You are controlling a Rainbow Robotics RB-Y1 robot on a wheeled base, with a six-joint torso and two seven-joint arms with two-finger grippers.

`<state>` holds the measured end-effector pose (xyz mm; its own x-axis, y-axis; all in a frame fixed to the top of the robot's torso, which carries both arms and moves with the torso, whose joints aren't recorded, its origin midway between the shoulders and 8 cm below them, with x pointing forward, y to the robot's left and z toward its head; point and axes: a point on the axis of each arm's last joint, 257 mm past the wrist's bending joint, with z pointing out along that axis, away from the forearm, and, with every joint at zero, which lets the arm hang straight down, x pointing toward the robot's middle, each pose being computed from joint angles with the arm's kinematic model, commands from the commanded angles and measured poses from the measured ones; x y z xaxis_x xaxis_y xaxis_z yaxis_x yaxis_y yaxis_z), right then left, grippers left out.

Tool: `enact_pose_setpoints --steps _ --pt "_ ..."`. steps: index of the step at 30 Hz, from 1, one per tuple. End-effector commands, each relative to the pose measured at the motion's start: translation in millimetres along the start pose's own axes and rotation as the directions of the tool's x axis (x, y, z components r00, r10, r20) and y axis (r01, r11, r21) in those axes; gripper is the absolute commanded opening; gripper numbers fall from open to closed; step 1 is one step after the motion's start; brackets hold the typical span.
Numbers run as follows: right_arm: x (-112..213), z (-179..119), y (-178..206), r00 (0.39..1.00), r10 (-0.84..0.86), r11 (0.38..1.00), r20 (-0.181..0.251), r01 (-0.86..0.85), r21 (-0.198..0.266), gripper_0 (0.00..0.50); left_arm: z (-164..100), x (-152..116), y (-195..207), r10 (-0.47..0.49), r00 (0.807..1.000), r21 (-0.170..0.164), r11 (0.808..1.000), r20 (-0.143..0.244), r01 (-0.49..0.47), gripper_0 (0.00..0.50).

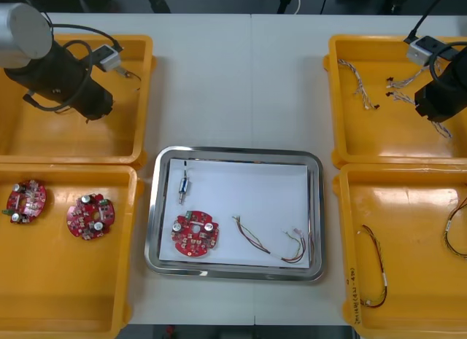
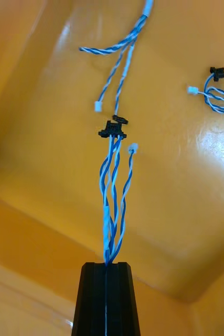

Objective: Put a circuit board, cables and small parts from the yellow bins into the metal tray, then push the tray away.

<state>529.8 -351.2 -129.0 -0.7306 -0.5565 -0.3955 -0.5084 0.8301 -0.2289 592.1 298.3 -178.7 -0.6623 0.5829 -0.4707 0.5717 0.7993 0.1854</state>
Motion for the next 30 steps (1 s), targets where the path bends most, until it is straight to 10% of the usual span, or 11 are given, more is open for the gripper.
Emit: enact_pose_setpoints --steps 1,30 --pt "-21 -57 -10 0.999 -0.013 0.998 0.048 0.01 0.066 0.0 -47 -22 14 -0.043 0.999 -0.089 0.995 0.007 0.043 0.0" --pt "-103 -90 179 0.87 -0.442 0.882 0.218 0.466 -0.072 0.0 -120 17 -26 -0.364 0.931 -0.157 0.921 -0.017 0.357 0.0"
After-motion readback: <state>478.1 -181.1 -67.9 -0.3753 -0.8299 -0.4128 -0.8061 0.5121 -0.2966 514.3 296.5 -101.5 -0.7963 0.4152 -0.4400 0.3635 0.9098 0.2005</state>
